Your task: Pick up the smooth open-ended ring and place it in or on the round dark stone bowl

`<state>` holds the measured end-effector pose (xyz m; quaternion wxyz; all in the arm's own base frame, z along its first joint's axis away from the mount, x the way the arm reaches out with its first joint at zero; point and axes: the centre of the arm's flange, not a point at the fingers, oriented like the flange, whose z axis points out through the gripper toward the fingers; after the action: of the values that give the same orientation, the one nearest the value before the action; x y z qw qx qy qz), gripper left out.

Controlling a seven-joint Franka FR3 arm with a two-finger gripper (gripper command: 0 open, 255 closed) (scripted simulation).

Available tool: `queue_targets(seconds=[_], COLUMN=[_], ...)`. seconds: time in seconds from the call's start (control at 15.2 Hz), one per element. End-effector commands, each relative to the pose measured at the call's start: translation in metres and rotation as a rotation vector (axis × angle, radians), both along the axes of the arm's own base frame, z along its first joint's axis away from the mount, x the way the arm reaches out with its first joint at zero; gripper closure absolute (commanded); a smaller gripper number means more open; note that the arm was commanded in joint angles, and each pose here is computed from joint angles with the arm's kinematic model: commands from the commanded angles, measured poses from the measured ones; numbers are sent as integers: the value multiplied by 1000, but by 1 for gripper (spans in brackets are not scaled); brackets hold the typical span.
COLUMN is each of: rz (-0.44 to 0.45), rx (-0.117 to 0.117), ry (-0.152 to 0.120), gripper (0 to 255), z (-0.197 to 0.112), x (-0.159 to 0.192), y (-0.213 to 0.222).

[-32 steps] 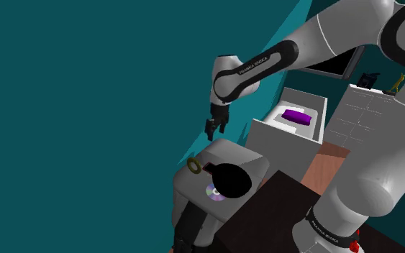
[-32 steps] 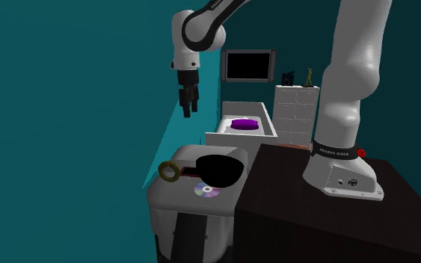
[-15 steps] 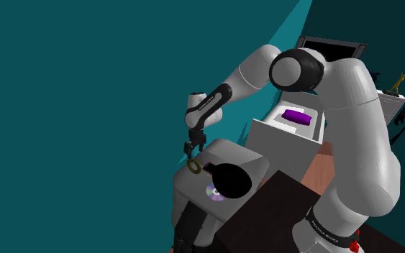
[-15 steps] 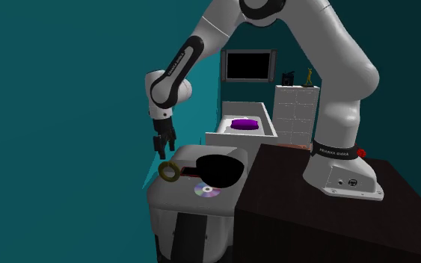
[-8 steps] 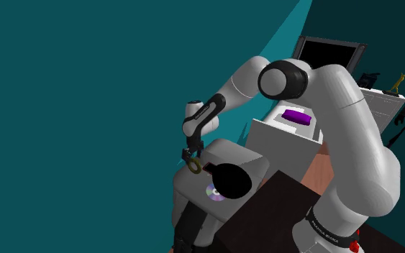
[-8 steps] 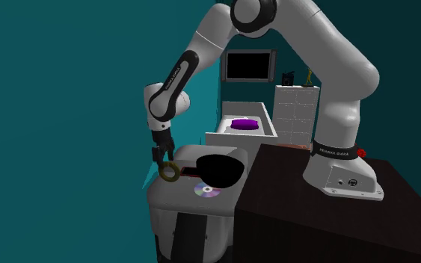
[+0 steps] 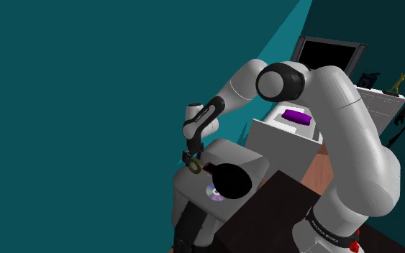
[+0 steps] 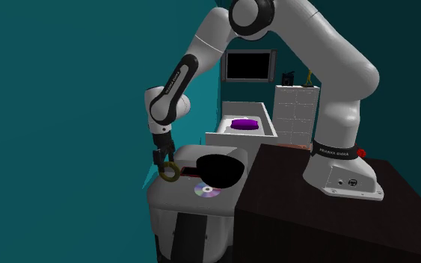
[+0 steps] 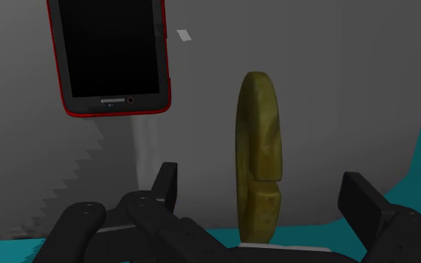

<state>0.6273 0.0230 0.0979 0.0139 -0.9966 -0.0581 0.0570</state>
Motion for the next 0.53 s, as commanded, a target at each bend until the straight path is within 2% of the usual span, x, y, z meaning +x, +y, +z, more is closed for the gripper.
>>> queue_targets(seconds=[0.0, 0.07, 0.46], rz=[0, 0, 0], rx=[0, 0, 0], ry=[0, 0, 0], gripper=[0, 255, 255], z=[0, 0, 0], x=[0, 0, 0], y=[0, 0, 0])
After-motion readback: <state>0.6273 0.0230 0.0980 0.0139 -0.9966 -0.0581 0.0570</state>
